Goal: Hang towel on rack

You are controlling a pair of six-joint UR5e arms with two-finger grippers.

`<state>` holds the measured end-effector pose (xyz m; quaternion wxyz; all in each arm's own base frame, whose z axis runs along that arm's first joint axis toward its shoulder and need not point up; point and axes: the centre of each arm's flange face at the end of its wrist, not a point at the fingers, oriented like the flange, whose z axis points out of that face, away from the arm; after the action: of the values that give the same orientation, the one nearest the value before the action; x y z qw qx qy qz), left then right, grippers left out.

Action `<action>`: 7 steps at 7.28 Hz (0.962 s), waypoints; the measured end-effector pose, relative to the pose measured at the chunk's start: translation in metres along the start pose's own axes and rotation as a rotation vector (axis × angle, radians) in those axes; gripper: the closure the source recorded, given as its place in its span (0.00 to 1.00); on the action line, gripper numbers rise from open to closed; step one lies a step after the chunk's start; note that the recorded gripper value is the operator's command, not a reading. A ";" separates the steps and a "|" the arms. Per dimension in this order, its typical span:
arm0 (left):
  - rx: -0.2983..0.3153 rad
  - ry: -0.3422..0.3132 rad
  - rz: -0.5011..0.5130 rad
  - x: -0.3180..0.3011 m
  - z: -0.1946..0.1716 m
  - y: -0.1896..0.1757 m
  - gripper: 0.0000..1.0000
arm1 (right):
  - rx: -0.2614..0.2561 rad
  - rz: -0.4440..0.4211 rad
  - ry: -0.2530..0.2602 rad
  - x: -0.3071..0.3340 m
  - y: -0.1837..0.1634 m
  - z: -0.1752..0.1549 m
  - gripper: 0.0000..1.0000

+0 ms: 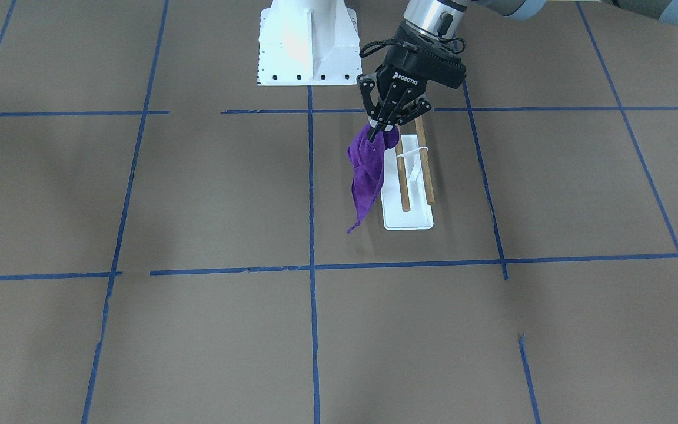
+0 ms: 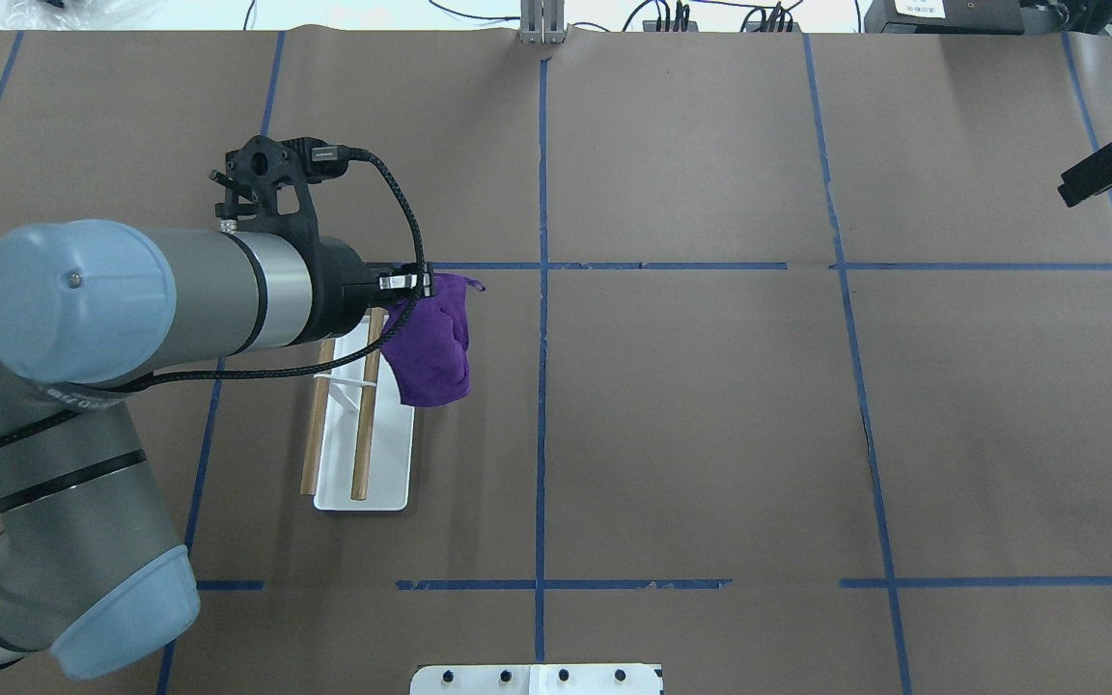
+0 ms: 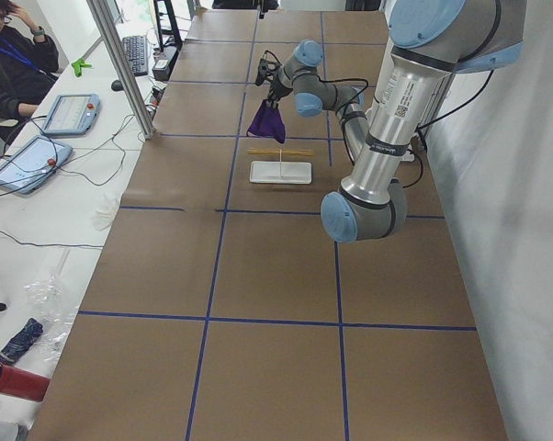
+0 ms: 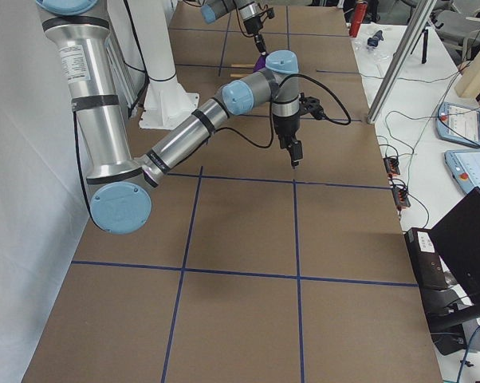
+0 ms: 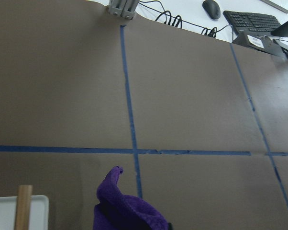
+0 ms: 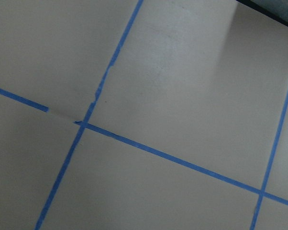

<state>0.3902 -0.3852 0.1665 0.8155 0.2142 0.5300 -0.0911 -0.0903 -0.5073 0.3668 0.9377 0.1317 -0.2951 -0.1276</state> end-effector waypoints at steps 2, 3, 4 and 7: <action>-0.040 -0.116 0.002 -0.015 -0.016 0.010 1.00 | -0.053 0.046 -0.032 0.037 0.010 0.014 0.00; -0.059 -0.171 0.012 -0.020 -0.022 0.013 1.00 | -0.065 0.056 -0.038 0.044 0.014 0.018 0.00; -0.075 -0.221 0.030 -0.026 -0.023 0.014 1.00 | -0.074 0.063 -0.040 0.048 0.017 0.022 0.00; -0.108 -0.348 0.078 -0.062 -0.007 0.019 1.00 | -0.084 0.070 -0.042 0.051 0.022 0.026 0.00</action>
<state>0.3656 -0.3703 0.2246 0.9080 0.1717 0.3763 -0.0665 -0.0612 -0.5071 0.4209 0.9400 0.0791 -0.3134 -0.1096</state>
